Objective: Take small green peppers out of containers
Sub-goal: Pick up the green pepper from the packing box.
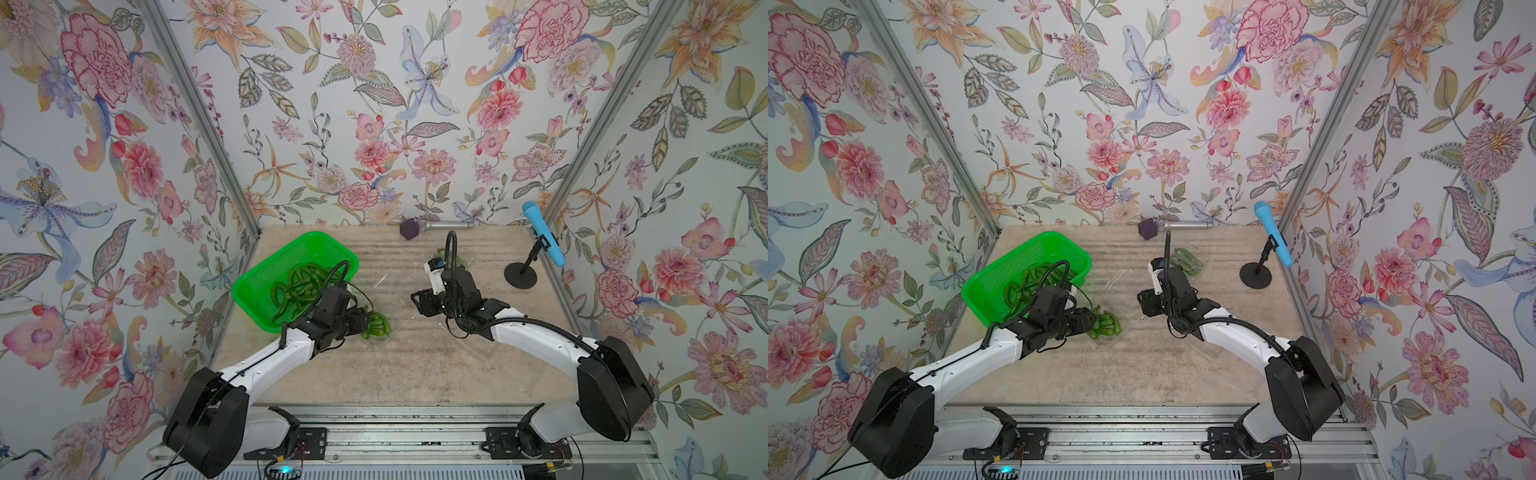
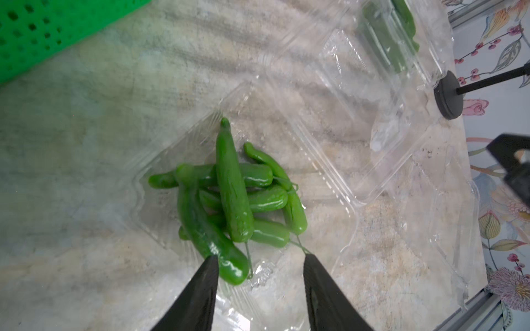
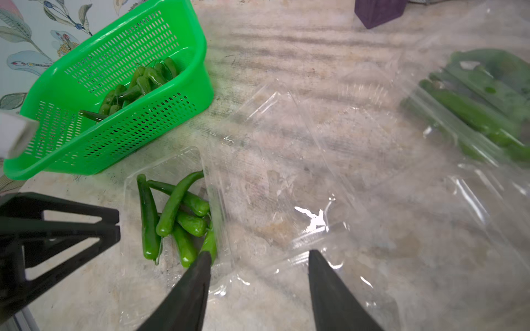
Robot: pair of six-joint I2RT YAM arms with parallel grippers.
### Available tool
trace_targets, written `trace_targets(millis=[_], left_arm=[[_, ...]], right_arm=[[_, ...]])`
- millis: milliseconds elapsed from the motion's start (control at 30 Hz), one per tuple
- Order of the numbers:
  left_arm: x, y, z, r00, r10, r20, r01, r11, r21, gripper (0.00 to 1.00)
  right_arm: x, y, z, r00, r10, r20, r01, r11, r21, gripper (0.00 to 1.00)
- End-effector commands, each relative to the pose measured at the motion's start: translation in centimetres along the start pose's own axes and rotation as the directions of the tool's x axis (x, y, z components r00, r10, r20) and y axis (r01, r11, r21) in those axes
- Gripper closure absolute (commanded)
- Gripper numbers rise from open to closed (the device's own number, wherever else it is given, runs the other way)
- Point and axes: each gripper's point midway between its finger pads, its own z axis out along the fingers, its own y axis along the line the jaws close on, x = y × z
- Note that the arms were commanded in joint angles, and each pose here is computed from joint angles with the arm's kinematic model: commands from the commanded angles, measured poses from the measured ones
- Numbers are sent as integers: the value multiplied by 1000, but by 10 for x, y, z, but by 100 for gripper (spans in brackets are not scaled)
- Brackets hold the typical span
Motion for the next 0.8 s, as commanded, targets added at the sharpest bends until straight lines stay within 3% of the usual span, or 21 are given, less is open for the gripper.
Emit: trace_targets(millis=[0,267,767], left_arm=[[-12,-3,10,1000,19,16,-19,999,-31,49],[-9,16,30,999,8,-33,-13,988,-151,50],[11,27,69,986,11,-169,-49,974,-221,52]], right_arm=[[-9,-10,-10,996,61,61,-61,998,-3,45],[5,-31,-19,994,93,56,-95,995,31,47],[7,-45,-36,990,114,87,-118,992,39,47]])
